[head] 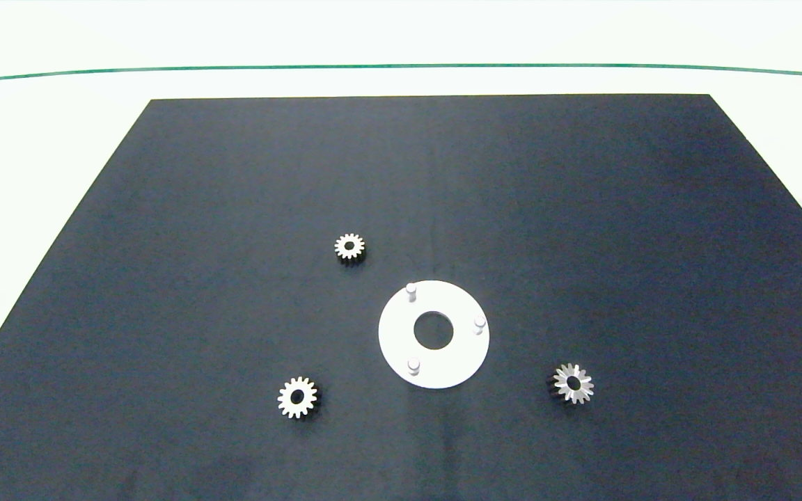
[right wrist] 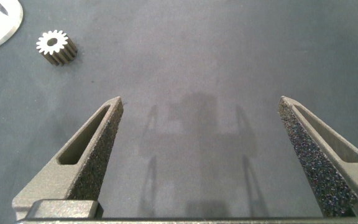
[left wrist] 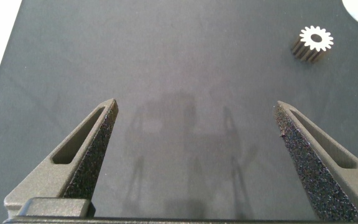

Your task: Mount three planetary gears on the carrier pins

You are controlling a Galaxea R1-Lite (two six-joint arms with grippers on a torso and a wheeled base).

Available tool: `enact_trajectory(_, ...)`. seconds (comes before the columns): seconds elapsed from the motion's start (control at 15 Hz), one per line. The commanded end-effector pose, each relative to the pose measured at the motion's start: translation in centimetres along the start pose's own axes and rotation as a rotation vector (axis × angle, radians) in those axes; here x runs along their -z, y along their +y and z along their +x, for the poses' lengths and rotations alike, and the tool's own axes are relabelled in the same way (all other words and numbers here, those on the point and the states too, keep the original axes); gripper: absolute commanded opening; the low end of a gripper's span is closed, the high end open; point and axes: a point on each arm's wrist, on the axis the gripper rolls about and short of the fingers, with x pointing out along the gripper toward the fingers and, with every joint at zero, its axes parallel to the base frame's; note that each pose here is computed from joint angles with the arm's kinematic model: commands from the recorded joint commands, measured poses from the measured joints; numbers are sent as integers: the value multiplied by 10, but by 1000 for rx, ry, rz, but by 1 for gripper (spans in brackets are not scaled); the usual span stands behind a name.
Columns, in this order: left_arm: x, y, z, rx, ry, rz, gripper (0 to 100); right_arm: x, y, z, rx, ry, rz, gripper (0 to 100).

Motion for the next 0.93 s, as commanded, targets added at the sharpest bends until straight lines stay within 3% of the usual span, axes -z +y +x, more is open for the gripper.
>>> enact_trajectory(0.07, 0, 0, 0, 0, 2, 0, 100, 0, 0, 0, -1, -1, 0, 100)
enact_trajectory(0.67, -1, 0, 0, 8, 3, 14, 100, 0, 0, 0, -7, 6, -23, 100)
enact_trajectory(0.8, -5, 0, 2, 4, 28, 101, 100, -1, 0, 0, -2, 19, -73, 100)
enact_trajectory(0.87, -20, 1, 4, 12, 86, 166, 100, -4, 1, 5, -18, 70, -115, 100)
enact_trajectory(0.93, -37, 2, 6, 18, 131, 163, 100, -16, 1, 7, -33, 82, -138, 100)
